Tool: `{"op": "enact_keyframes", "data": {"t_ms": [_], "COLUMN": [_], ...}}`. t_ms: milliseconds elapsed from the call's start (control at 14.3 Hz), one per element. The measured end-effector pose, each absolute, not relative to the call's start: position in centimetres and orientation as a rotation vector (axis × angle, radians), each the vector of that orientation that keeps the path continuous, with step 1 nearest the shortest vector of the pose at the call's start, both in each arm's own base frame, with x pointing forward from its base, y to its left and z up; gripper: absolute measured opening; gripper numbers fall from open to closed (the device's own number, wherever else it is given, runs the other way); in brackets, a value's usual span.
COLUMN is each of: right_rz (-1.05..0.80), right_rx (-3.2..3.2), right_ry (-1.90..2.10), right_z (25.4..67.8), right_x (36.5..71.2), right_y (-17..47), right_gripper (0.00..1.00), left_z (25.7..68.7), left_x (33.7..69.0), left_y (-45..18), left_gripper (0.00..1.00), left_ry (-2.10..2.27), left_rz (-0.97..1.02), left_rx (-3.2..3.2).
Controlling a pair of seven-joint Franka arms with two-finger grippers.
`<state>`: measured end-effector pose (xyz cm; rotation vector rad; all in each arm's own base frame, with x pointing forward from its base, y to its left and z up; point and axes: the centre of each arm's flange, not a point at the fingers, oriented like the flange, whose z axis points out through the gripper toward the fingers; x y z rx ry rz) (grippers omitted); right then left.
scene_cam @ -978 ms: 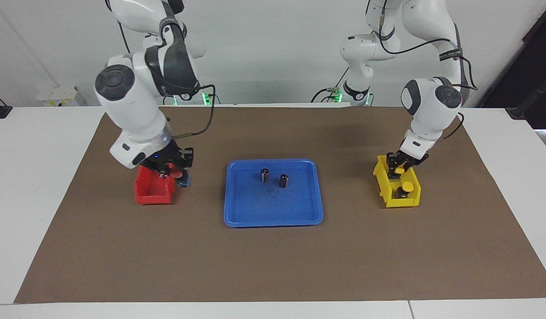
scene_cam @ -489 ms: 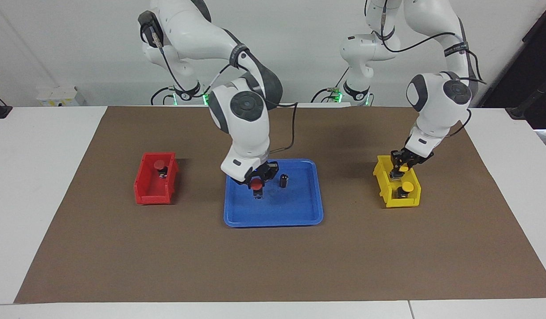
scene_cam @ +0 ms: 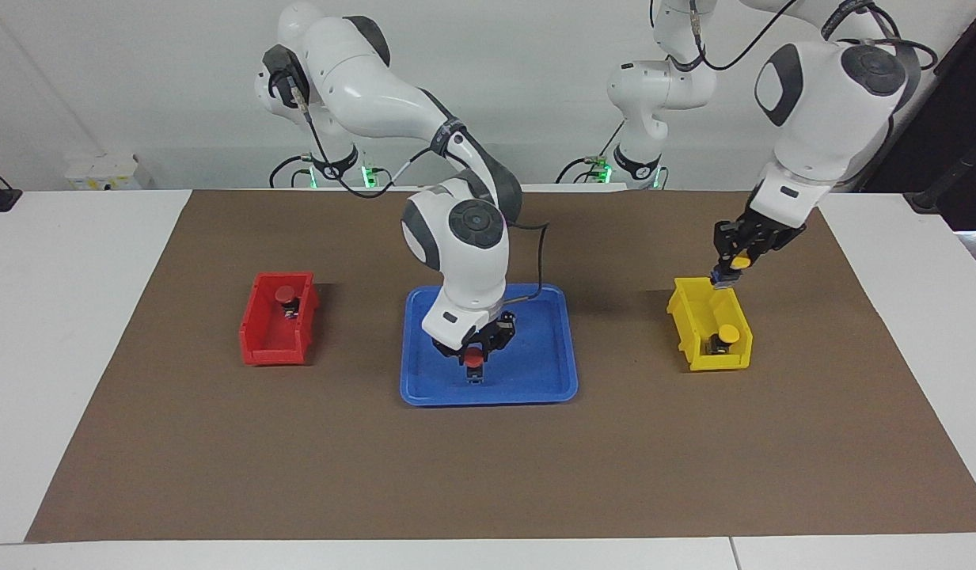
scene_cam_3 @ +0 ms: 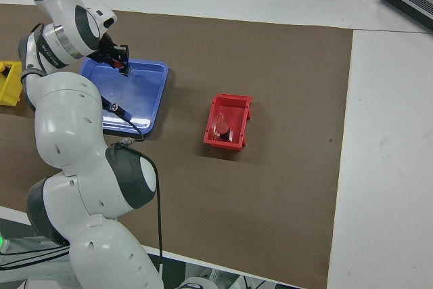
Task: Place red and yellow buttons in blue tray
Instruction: 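Carry the buttons into the blue tray with both grippers and release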
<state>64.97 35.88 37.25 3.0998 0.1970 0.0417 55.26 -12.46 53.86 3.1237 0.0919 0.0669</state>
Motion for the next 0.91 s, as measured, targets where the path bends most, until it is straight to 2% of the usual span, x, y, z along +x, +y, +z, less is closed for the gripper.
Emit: {"op": "enact_keyframes", "data": {"t_ms": [349, 629, 699, 908], "right_rz": [-0.018, -0.024, -0.025, -0.015], "right_rx": [3.083, 3.079, 3.078, 3.081], "right_ry": [0.165, 0.167, 0.167, 0.156], "right_z": [35.0, 34.7, 34.6, 34.9], "right_x": [63.3, 63.1, 63.1, 63.4], "right_y": [37.5, 37.5, 37.5, 37.0], "right_gripper": [0.41, 0.41, 0.47, 0.78], "left_z": [49.5, 47.6, 47.5, 47.6], "left_x": [53.4, 53.5, 53.6, 53.7], "left_y": [-25.9, -28.3, -28.2, -28.1], "left_gripper": [0.41, 0.41, 0.41, 0.41], "left_ry": [0.108, 0.146, 0.149, 0.154], "left_rz": [0.084, 0.094, 0.094, 0.096], "left_rx": [3.101, 3.09, 3.09, 3.089]}}
